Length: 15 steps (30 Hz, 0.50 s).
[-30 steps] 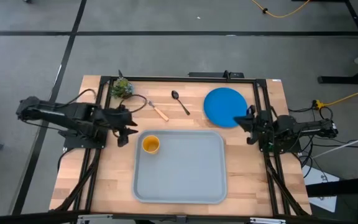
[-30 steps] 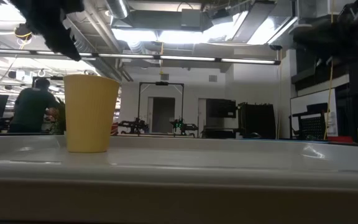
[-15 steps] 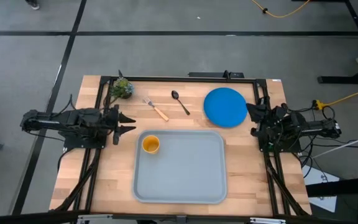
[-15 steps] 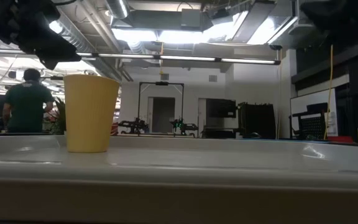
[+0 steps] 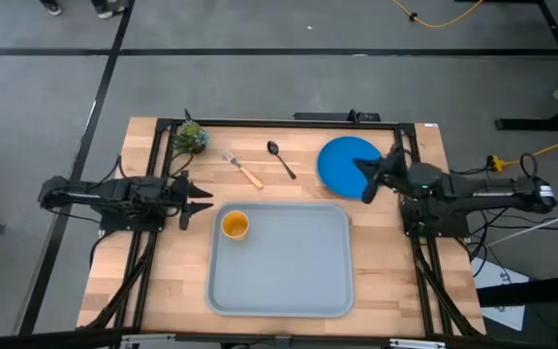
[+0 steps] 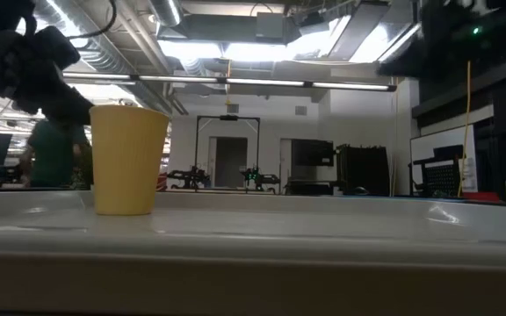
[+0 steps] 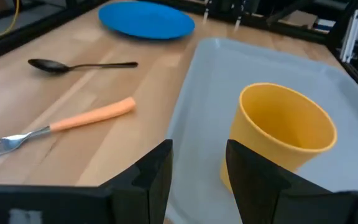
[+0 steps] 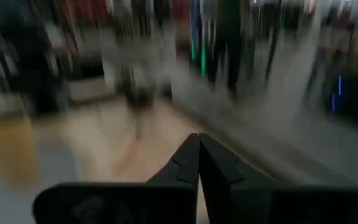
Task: Pick and place plate/cup/fork/spoon on tray
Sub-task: Put the blue plate on the gray tray to the bottom right of the yellow cup
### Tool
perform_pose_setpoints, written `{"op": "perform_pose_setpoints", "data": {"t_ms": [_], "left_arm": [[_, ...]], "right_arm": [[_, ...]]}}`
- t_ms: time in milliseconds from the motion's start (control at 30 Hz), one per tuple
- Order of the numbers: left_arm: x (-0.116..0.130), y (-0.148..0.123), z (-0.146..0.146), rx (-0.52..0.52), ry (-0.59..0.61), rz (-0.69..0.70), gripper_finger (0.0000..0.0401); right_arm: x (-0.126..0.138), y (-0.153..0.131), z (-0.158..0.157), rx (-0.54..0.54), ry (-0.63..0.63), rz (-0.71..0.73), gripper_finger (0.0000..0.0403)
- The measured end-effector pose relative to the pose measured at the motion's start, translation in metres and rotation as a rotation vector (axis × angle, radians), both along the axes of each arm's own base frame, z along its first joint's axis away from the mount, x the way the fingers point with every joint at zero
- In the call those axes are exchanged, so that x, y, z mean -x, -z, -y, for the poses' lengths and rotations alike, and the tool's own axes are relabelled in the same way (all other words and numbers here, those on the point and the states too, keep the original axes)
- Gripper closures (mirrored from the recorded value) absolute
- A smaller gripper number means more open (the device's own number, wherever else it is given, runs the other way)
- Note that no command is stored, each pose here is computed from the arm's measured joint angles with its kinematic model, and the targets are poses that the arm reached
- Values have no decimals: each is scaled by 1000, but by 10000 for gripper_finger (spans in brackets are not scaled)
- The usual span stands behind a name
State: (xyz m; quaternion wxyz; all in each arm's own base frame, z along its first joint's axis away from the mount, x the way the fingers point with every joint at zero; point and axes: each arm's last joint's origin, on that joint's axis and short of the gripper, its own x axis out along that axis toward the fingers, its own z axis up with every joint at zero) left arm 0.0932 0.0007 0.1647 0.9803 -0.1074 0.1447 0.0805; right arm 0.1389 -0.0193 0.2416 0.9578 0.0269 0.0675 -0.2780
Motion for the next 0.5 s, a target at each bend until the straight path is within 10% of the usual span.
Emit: {"op": "perform_pose_setpoints", "data": {"t_ms": [500], "left_arm": [[2,-4,-1,-129,-3,95,258]], "right_arm": [[-25,45,20,-254,203,-478,391]]}}
